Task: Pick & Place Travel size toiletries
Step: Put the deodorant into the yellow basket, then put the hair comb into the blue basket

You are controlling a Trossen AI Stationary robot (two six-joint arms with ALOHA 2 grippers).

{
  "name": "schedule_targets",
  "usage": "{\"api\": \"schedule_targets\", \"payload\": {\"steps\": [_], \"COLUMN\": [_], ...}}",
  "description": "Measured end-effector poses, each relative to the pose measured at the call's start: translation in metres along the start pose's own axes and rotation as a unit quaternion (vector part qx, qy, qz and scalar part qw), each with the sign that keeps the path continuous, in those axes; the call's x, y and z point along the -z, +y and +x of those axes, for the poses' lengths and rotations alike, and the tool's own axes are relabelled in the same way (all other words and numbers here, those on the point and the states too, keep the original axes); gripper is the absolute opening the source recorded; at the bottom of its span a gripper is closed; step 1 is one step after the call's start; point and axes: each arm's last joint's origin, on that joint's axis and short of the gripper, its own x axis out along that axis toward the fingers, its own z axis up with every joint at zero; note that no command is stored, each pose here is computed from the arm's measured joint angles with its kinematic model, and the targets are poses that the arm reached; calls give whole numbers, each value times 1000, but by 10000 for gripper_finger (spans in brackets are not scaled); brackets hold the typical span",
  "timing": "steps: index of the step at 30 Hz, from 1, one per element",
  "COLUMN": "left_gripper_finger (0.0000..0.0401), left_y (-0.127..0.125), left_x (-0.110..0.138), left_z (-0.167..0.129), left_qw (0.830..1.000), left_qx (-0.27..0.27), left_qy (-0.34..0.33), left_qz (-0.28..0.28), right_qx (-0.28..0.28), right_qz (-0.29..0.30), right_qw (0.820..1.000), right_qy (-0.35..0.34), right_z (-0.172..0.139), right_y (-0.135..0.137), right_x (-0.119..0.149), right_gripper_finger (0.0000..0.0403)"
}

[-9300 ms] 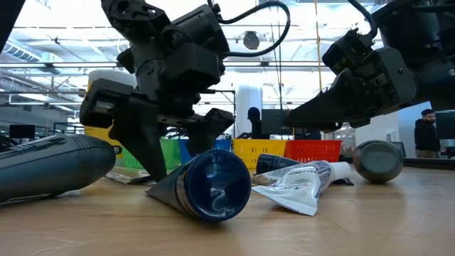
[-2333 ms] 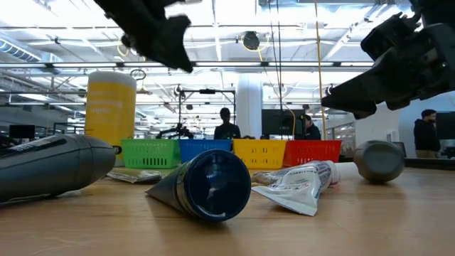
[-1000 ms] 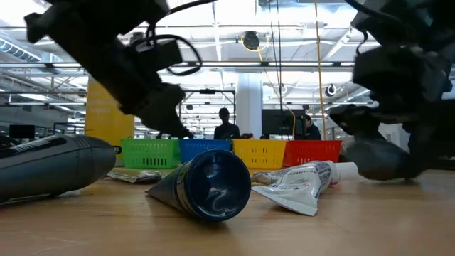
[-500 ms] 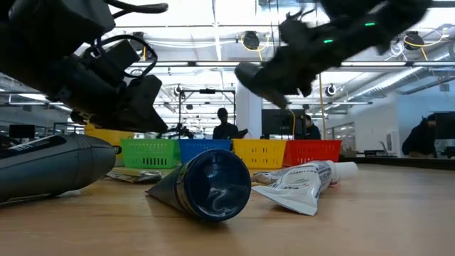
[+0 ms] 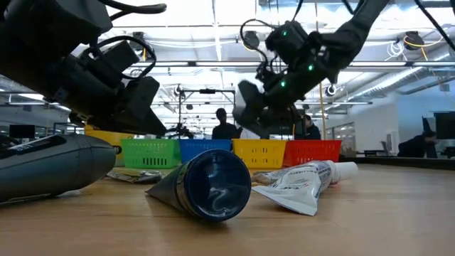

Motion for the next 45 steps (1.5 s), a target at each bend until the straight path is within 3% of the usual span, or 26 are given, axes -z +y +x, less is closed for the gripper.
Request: {"api": "schedule_targets", "payload": {"steps": [10, 24, 36, 39, 45], "left_gripper_finger": [218, 218, 218, 218, 218], "left_y": [-1, -1, -2, -2, -2], "left_x": [1, 2, 2, 2, 3], "left_z": [-3, -3, -3, -3, -3], "left_qw": [1000, 1000, 1000, 1000, 1000], "left_qx": [7, 9, 15, 17, 19], "left_qy": [1, 5, 15, 20, 22], "left_qz": [2, 2, 1, 1, 8], "right_qx": [17, 10, -10, -34, -174], "right_qz": [17, 23, -16, -52, -143], "right_qw": [999, 999, 1000, 998, 974], "right_qy": [26, 37, -6, -21, -34], "right_z": [15, 14, -6, -22, -64], "right_y": [-7, -6, -4, 5, 41], "right_x": [16, 18, -10, -20, -9], "right_gripper_finger": [232, 235, 235, 235, 235]}}
